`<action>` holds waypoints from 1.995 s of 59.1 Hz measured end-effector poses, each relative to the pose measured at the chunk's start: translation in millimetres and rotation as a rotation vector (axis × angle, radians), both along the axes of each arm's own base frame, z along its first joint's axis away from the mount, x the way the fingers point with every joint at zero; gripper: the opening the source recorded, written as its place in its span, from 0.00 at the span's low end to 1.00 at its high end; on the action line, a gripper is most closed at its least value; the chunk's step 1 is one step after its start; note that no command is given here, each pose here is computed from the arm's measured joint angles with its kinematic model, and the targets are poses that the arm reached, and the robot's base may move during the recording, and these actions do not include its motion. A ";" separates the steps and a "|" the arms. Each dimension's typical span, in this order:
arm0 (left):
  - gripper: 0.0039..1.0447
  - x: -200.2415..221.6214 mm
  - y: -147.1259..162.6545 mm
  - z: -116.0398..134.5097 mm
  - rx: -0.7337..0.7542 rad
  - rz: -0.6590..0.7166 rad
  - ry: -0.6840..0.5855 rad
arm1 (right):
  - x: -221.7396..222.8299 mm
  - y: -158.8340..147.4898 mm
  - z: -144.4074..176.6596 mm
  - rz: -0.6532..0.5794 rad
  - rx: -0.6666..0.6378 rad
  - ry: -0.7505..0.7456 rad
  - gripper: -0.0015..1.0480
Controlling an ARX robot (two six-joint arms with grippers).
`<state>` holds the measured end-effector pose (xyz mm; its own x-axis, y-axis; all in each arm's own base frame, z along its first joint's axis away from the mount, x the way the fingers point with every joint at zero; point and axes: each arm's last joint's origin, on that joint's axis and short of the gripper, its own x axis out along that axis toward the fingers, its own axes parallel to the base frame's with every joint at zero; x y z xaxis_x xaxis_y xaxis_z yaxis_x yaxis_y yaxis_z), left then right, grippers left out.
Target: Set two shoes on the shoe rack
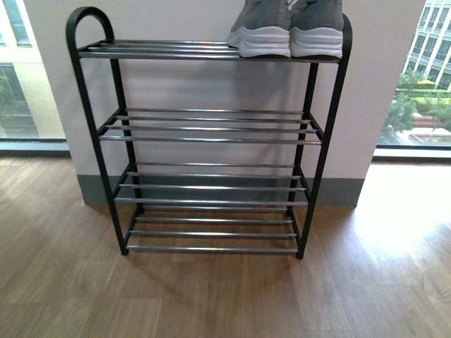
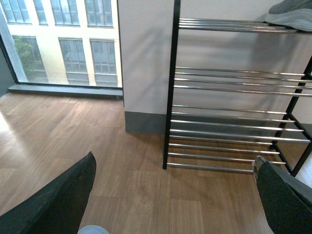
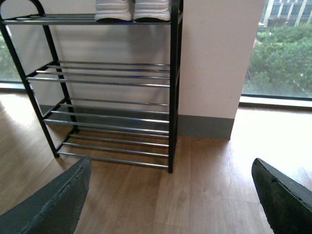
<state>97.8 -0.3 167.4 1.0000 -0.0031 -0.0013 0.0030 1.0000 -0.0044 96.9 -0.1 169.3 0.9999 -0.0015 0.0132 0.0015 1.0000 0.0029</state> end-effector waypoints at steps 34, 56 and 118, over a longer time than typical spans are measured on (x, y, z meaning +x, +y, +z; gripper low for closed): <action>0.91 0.0 0.0 0.0 0.000 0.000 0.000 | -0.1 0.0 0.1 0.000 0.000 -0.001 0.91; 0.91 0.0 0.0 0.0 0.000 0.001 0.000 | 0.0 0.0 0.0 0.001 0.000 0.000 0.91; 0.91 0.0 0.0 0.0 0.000 -0.001 0.000 | -0.1 -0.1 0.1 -0.002 0.000 -0.001 0.91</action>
<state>97.8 -0.3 167.4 1.0000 -0.0038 -0.0013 0.0038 1.0000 -0.0044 96.8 -0.1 169.3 0.9999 -0.0034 0.0139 0.0034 1.0000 0.0029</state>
